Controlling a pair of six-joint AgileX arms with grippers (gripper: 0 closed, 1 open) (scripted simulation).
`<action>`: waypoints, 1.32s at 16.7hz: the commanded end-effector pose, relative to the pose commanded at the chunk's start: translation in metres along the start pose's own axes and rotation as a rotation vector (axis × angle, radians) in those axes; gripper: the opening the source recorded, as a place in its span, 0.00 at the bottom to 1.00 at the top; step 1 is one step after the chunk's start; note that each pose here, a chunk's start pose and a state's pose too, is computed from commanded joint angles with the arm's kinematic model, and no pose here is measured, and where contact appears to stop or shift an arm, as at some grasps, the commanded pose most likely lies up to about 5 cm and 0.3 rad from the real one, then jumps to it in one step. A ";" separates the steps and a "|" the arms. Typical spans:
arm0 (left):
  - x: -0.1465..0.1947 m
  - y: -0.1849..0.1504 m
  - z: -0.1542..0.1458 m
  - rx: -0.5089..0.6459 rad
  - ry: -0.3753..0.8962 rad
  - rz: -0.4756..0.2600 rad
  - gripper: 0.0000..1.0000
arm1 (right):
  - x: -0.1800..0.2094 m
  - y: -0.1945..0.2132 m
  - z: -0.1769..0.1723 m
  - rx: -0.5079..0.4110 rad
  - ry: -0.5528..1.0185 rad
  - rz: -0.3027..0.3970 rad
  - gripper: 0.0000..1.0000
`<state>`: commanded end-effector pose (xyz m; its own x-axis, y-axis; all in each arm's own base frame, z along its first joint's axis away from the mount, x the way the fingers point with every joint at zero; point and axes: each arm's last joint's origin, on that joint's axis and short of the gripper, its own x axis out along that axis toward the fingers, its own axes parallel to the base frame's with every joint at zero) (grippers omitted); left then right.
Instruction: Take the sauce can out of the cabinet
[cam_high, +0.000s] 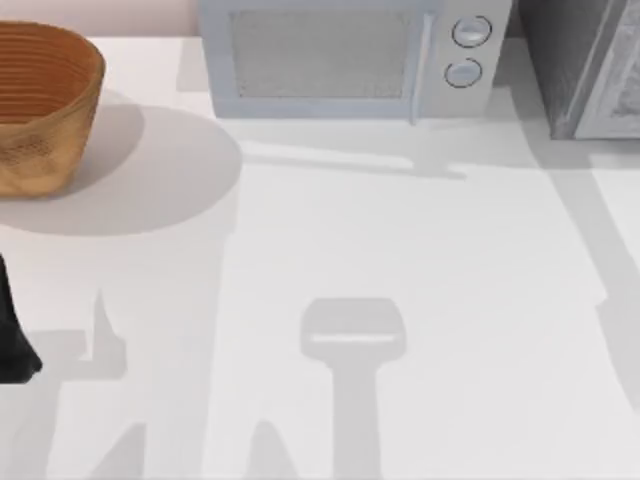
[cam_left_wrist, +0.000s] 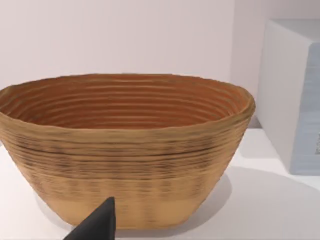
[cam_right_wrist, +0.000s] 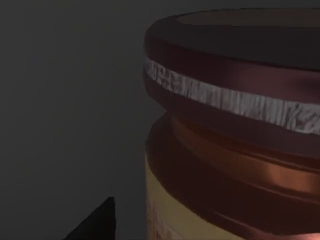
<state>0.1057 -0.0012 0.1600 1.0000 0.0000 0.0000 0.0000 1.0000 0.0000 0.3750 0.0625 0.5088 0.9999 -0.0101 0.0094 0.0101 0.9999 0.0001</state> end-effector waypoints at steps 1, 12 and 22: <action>0.000 0.000 0.000 0.000 0.000 0.000 1.00 | 0.006 0.000 -0.001 0.000 0.000 0.000 1.00; 0.000 0.000 0.000 0.000 0.000 0.000 1.00 | 0.014 -0.001 -0.002 0.000 0.000 0.000 0.62; 0.000 0.000 0.000 0.000 0.000 0.000 1.00 | 0.014 -0.001 -0.002 0.000 0.000 0.000 0.00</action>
<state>0.1057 -0.0012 0.1600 1.0000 0.0000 0.0000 0.0000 1.0000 0.0000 0.3887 0.0618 0.5074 0.9999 -0.0101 0.0094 0.0101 0.9999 0.0001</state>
